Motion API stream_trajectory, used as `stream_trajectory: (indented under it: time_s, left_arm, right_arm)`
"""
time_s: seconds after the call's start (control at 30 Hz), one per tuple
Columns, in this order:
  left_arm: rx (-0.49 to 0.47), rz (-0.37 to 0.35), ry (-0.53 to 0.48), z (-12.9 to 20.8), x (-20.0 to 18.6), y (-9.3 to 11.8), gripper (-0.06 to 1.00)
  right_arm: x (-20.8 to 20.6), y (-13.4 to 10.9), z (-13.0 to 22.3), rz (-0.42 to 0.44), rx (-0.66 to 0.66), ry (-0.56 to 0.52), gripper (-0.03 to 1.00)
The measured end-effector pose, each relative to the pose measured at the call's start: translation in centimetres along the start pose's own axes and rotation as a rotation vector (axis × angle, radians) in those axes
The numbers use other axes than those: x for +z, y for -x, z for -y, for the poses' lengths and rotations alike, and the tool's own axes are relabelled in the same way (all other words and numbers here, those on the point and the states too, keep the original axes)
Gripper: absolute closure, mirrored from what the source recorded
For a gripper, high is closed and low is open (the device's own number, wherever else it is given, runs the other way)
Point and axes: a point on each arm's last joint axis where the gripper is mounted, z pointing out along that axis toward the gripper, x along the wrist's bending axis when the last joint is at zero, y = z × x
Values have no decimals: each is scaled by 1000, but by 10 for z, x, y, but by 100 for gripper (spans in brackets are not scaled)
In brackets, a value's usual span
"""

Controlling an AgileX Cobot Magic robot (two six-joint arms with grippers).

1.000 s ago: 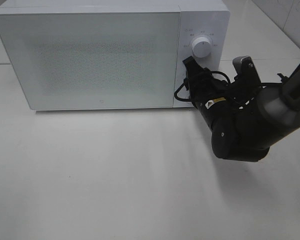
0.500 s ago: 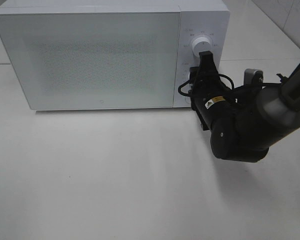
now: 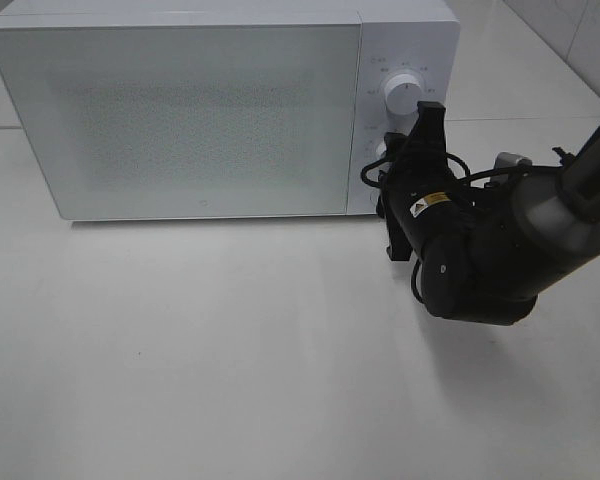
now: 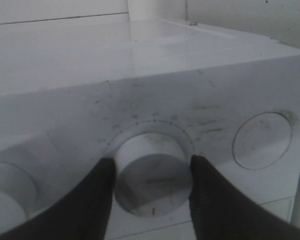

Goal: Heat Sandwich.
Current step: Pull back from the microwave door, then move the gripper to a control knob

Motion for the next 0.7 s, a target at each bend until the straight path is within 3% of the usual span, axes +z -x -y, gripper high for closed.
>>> stream_trajectory:
  time_s: [0.7]
  left_arm:
    - [0, 0, 0, 0, 0, 0, -3]
  right_arm:
    - [0, 0, 0, 1, -41, 4, 53]
